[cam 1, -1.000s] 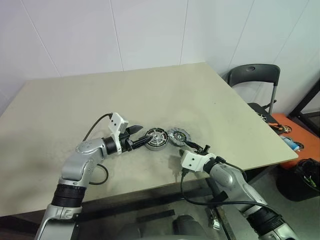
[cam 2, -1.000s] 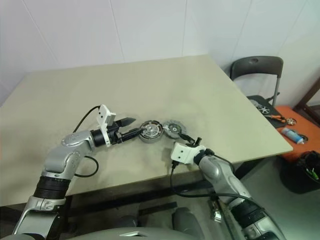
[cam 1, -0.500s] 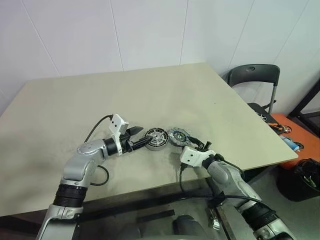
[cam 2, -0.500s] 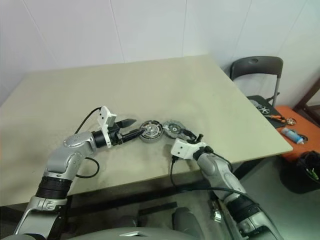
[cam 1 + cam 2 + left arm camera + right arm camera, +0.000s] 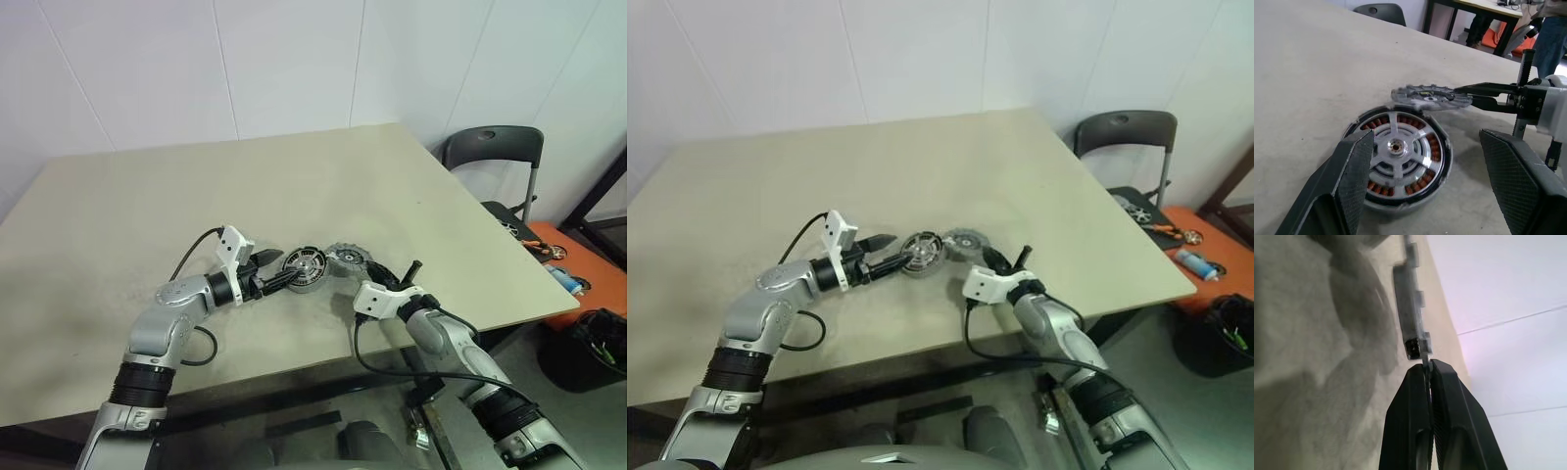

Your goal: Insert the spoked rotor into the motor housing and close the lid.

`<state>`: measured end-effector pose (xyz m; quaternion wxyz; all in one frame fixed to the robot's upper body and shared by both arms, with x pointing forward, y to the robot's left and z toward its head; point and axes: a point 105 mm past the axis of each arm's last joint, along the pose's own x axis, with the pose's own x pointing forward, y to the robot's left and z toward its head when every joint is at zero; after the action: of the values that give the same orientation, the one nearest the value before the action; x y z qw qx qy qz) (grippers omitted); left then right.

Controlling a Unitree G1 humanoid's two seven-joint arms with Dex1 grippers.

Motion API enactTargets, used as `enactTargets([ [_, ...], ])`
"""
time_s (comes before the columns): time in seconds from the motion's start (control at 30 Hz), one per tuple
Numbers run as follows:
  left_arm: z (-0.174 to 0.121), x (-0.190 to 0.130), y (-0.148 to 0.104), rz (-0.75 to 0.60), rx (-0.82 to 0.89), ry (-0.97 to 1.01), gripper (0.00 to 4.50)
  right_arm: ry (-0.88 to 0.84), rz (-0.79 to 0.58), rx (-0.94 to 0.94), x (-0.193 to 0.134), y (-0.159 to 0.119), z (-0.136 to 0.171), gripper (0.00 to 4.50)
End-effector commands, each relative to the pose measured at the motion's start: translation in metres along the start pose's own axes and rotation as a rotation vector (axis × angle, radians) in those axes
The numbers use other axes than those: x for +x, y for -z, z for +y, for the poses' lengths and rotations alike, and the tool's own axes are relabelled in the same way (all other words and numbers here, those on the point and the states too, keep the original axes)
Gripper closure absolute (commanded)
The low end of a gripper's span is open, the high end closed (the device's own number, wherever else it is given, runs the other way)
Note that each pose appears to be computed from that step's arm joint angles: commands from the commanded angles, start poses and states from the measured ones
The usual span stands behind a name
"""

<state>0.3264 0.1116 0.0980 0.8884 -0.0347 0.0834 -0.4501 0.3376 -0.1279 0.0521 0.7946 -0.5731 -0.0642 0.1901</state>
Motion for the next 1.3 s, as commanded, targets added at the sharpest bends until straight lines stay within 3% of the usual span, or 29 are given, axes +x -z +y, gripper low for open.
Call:
enactTargets([
  [0.03, -0.002, 0.003, -0.008, -0.023, 0.037, 0.003, 0.86, 0.090, -0.016, -0.021, 0.005, -0.002, -0.020, 4.49],
  [0.13, -0.003, 0.004, -0.009, -0.023, 0.040, -0.001, 0.86, 0.132, -0.058, -0.067, 0.007, -0.009, -0.029, 4.49],
  [0.3, -0.002, 0.006, -0.010, -0.028, 0.037, -0.007, 0.86, 0.159, -0.248, -0.287, 0.013, -0.044, -0.038, 4.49],
  [0.5, 0.000, 0.009, -0.010, -0.032, 0.028, -0.007, 0.86, 0.001, -0.424, -0.615, 0.016, -0.053, -0.004, 4.49],
  [0.67, 0.002, 0.009, -0.007, -0.041, 0.024, -0.009, 0.86, -0.357, -0.381, -0.893, 0.006, 0.000, 0.061, 4.49],
  [0.77, 0.004, 0.005, -0.002, -0.045, 0.019, -0.023, 0.86, -0.433, -0.255, -0.953, 0.009, 0.029, 0.061, 4.49],
  [0.9, 0.005, -0.001, 0.004, -0.042, 0.014, -0.037, 0.86, -0.422, -0.116, -0.928, 0.020, 0.051, 0.036, 4.49],
  [1.1, 0.004, 0.001, 0.002, -0.047, 0.017, -0.036, 0.86, -0.419, -0.142, -0.972, 0.019, 0.046, 0.029, 4.49],
  [1.3, 0.005, 0.005, -0.002, -0.050, 0.018, -0.030, 0.86, -0.300, -0.317, -1.089, 0.019, 0.002, 0.019, 4.49],
])
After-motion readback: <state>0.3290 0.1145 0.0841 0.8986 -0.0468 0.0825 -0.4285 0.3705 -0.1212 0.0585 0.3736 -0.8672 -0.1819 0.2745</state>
